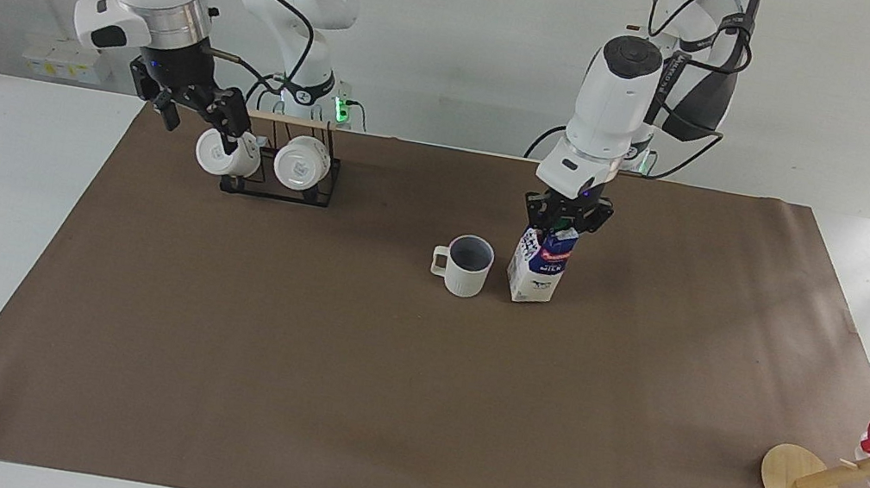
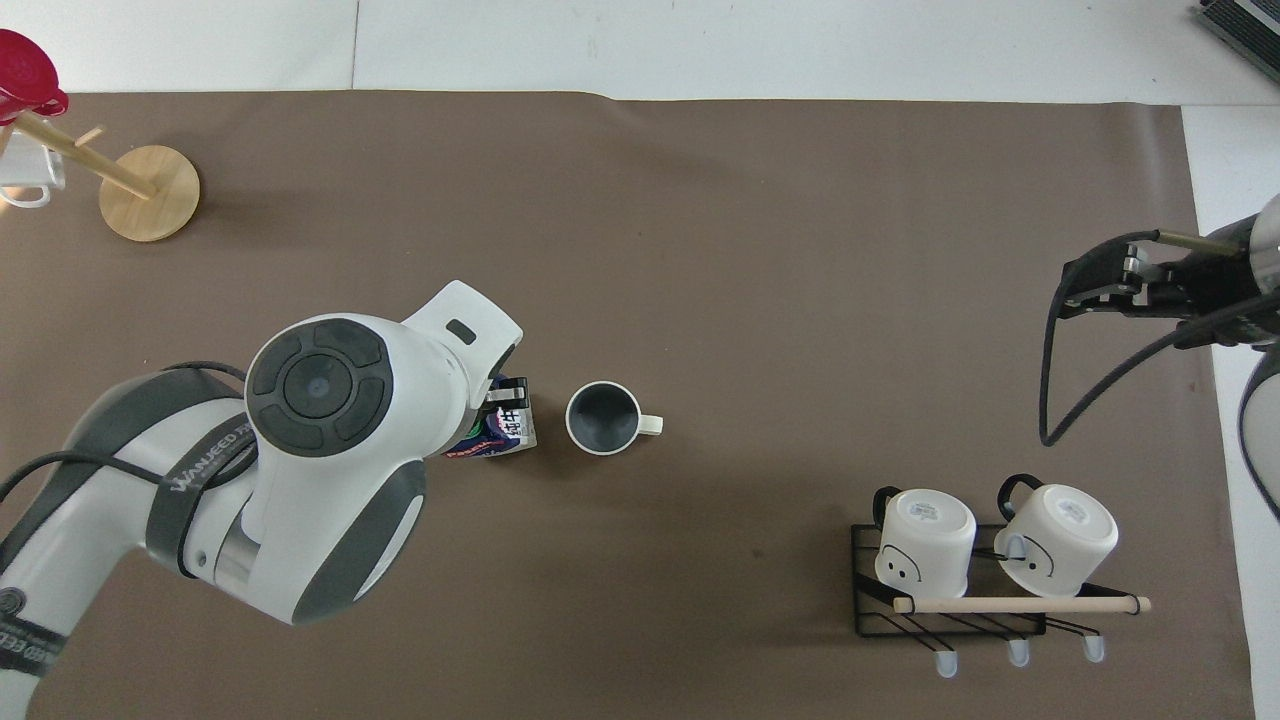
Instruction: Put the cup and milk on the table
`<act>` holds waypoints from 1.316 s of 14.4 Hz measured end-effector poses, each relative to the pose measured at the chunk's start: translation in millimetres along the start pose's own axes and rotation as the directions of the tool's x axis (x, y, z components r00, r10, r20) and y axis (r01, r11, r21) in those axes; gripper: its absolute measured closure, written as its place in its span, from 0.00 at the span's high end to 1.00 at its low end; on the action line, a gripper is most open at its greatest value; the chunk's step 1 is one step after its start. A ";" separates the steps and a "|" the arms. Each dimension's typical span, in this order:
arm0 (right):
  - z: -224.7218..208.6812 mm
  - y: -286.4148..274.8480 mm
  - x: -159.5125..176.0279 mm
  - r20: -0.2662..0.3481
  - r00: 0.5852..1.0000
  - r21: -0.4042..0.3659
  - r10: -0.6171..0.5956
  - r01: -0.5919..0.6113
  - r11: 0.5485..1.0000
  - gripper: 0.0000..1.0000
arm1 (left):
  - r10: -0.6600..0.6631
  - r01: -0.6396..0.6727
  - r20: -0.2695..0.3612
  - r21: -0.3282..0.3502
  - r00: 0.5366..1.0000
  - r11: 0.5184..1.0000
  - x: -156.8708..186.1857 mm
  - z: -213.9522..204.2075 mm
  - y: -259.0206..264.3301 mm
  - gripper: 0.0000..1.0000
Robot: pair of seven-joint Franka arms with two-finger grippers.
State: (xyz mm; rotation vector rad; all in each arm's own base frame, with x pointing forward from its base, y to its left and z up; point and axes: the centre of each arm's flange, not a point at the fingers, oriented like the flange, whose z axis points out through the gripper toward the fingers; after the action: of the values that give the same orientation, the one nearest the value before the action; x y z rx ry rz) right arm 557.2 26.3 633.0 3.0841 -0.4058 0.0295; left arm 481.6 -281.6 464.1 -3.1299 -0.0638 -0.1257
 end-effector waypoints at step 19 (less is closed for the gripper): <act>0.5 10.0 3.0 0.010 0.999 0.015 -0.052 0.051 0.999 1.00 | 0.014 -0.014 -0.015 -0.004 1.000 1.000 6.0 -4.0 -3.0 1.00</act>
State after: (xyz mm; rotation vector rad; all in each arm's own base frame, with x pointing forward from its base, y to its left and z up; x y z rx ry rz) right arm 557.5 15.9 632.8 3.1090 -0.3278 0.0159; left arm 487.1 -278.5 468.6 -3.1320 -0.0411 -0.1491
